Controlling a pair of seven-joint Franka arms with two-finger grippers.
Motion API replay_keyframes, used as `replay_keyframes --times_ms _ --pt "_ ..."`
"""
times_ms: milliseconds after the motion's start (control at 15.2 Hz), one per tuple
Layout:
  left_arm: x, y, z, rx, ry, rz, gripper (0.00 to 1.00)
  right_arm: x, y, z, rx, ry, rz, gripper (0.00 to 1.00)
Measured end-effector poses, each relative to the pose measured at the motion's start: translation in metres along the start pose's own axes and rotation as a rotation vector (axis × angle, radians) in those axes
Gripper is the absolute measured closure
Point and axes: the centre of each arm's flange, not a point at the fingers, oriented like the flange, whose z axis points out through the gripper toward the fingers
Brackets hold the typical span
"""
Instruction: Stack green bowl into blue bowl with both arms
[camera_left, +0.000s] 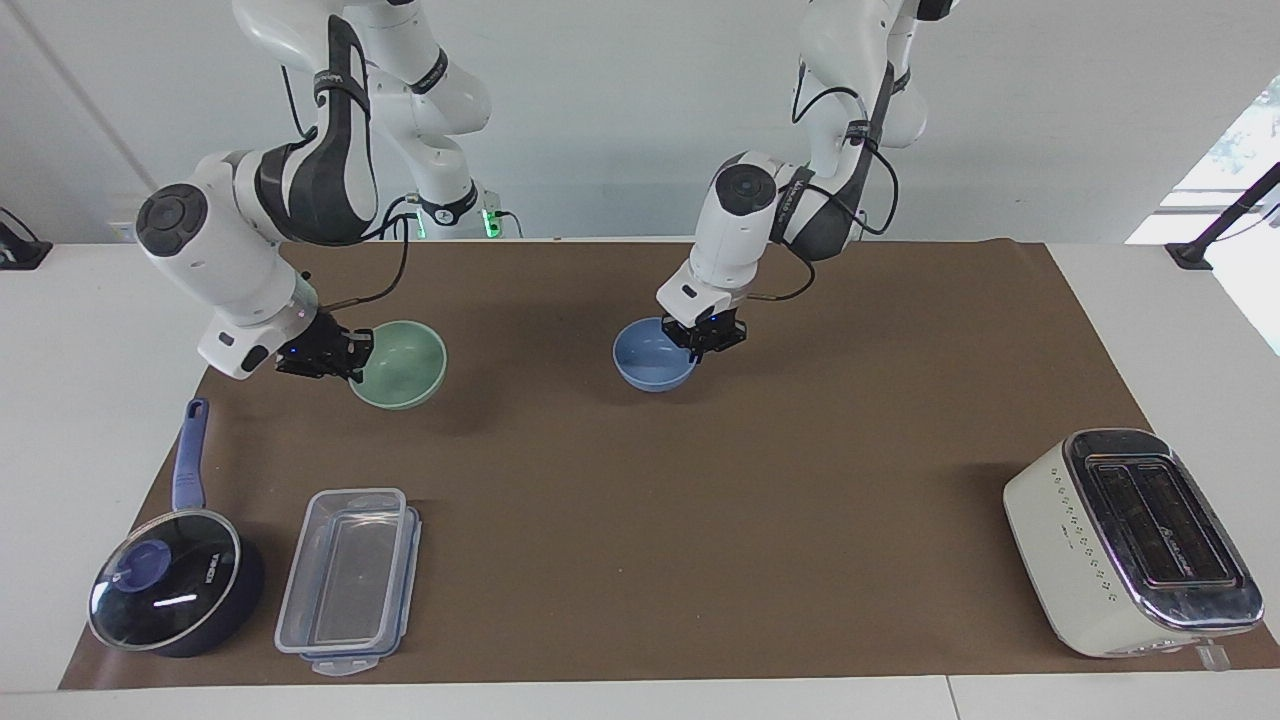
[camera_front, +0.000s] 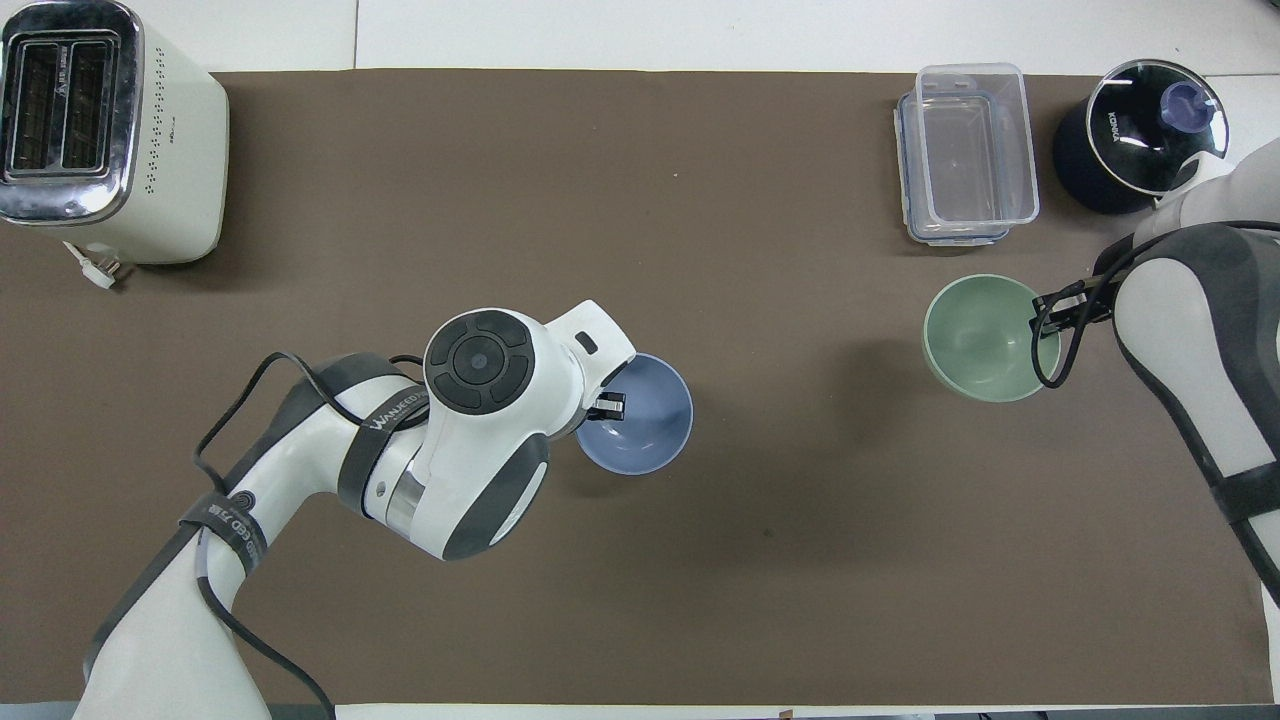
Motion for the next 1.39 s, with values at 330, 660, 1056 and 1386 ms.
replay_keyframes --times_ms 330,660,1056,1386 --pt "0.004 -0.003 0.022 -0.024 -0.034 -0.035 0.96 0.007 -0.016 0.007 -0.001 -0.012 -0.028 0.96" --pt "0.004 0.007 0.037 -0.031 -0.022 -0.023 0.96 0.008 -0.015 0.01 0.0 -0.017 -0.027 0.96" --pt "0.014 0.007 0.0 -0.039 -0.024 -0.03 0.37 0.009 -0.023 0.011 -0.001 -0.019 -0.033 0.96" --pt "0.045 -0.081 -0.15 -0.057 -0.011 -0.138 0.0 0.02 -0.081 0.014 0.049 -0.014 0.001 0.96"
